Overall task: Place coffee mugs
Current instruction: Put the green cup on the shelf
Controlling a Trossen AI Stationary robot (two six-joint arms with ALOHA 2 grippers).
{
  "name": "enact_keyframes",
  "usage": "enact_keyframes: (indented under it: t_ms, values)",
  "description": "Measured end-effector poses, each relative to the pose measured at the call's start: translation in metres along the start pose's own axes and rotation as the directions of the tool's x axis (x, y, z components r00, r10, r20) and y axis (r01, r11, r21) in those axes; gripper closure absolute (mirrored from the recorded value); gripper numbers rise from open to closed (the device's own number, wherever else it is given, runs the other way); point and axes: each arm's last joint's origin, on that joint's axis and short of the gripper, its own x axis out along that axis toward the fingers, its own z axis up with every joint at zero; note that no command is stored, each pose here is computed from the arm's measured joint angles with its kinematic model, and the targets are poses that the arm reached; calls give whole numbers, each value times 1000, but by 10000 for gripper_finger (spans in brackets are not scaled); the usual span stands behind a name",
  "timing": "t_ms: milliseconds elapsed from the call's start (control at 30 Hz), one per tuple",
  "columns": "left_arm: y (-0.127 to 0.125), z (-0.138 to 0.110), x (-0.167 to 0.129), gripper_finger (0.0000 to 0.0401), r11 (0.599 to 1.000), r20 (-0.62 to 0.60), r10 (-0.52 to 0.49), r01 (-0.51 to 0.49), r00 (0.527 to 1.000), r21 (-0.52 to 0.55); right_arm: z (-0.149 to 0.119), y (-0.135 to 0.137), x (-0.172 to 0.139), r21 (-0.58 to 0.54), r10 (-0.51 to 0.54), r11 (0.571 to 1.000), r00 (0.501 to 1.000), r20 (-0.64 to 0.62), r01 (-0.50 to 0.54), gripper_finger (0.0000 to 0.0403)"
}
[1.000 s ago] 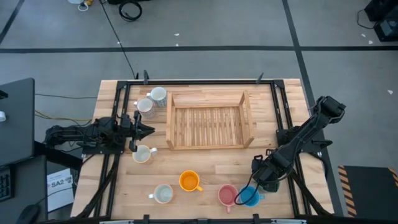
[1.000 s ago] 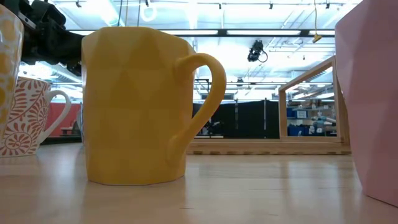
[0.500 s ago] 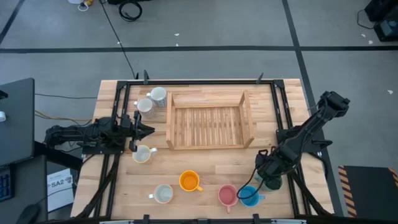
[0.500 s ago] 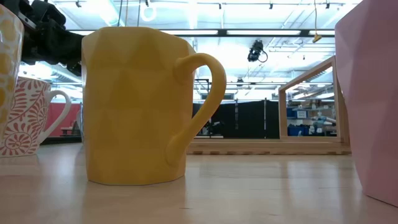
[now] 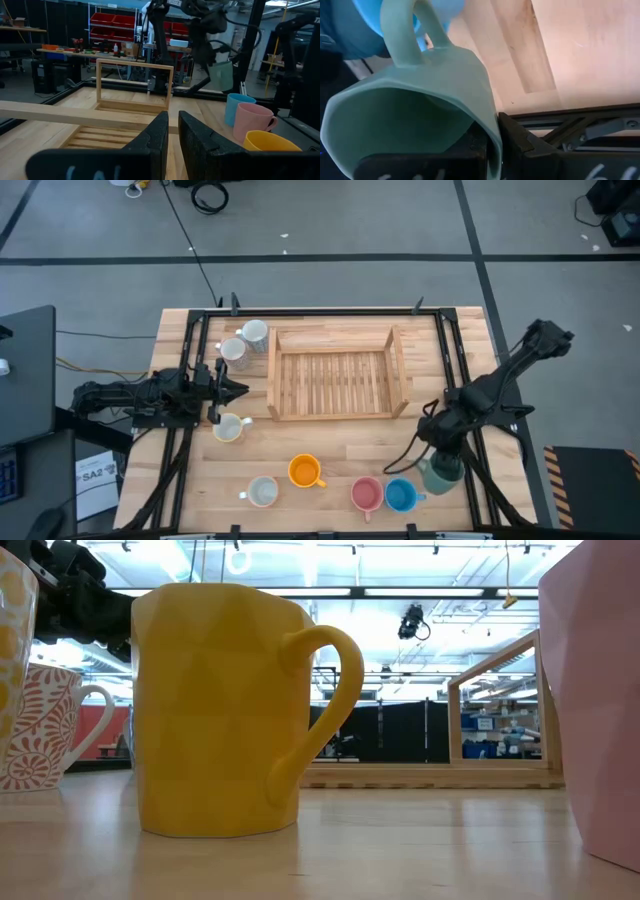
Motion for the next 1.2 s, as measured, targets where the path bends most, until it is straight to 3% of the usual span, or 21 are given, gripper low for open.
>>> enact_keyframes:
  t_ms: [233,533,667,867,1000,1200]
  values:
    - [0,0,0,351,1000,0,0,0,1000,0,2,-5,-18,18,127,992,992,6,-127,370]
    - [0,0,0,351,1000,0,0,0,1000,0,15,6,-61,-31,232,972,936,263,-233,370]
    - [0,0,0,351,1000,0,0,0,1000,0,21,9,-88,-27,211,974,863,460,-223,369]
    - [0,0,0,351,1000,0,0,0,1000,0,31,3,-125,73,102,974,700,707,-216,369]
    - [0,0,0,351,1000,0,0,0,1000,0,38,-7,-145,126,37,967,608,793,-222,369]
    - [0,0,0,351,1000,0,0,0,1000,0,53,-22,-167,152,-33,972,536,844,-179,370]
